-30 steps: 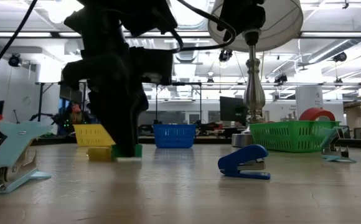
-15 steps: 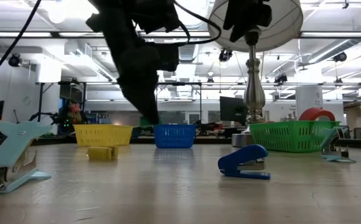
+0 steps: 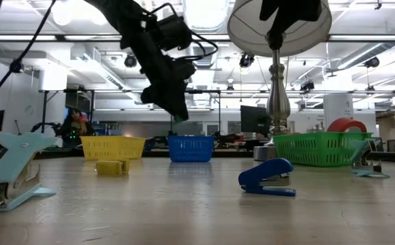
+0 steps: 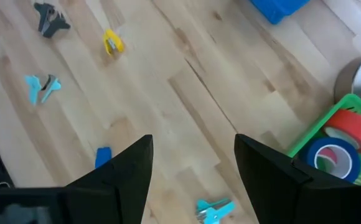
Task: Pick and place Stapler, Stapler remover, tape
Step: Put the green small stapler into the blue bin, then put the yellow small stapler into the blue bin
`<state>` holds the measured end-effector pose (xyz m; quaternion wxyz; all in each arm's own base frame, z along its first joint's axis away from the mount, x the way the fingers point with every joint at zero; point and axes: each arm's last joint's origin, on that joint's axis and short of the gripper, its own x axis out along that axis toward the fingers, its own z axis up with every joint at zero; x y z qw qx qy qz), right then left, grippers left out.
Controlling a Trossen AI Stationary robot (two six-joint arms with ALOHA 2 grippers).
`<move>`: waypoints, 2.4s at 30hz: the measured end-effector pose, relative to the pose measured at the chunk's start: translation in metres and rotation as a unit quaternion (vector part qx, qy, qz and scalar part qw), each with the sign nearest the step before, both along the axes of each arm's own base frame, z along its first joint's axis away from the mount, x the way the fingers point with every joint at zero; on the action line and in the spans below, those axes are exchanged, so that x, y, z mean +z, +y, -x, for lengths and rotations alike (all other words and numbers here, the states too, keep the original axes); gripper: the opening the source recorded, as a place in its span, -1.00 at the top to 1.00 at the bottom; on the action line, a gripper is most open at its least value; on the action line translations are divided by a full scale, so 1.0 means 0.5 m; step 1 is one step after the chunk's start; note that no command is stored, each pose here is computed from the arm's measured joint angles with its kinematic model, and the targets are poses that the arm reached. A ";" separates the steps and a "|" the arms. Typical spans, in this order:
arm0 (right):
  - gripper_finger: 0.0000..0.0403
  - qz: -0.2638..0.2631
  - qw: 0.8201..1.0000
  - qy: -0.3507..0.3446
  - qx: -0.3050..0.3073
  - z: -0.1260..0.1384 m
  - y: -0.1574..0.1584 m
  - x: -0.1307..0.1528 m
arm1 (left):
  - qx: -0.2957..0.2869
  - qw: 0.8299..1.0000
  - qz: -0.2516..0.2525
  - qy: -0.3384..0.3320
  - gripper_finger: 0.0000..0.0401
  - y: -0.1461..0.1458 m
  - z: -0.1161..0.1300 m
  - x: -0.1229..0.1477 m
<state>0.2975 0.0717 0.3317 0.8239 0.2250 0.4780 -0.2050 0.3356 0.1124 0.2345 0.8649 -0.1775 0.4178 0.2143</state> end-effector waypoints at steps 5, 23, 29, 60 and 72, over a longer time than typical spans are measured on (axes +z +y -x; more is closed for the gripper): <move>-0.09 -0.005 1.000 -0.002 0.003 0.004 0.015 0.000 | 0.028 0.998 -0.003 -0.049 0.54 0.070 0.000 0.012; -0.09 0.007 1.000 -0.008 -0.006 0.004 0.016 0.001 | 0.099 0.992 0.078 -0.019 0.54 0.177 -0.009 -0.101; -0.09 0.012 1.000 -0.013 -0.011 0.002 0.015 0.001 | 0.105 0.991 0.080 -0.025 0.54 0.181 -0.011 -0.107; -0.09 0.026 0.999 -0.022 -0.009 0.000 0.014 0.003 | 0.012 0.978 0.197 -0.065 0.10 0.150 -0.023 0.001; -0.09 0.032 0.999 -0.021 -0.001 -0.001 0.014 0.003 | -0.212 0.949 0.207 0.103 0.20 -0.094 0.026 -0.008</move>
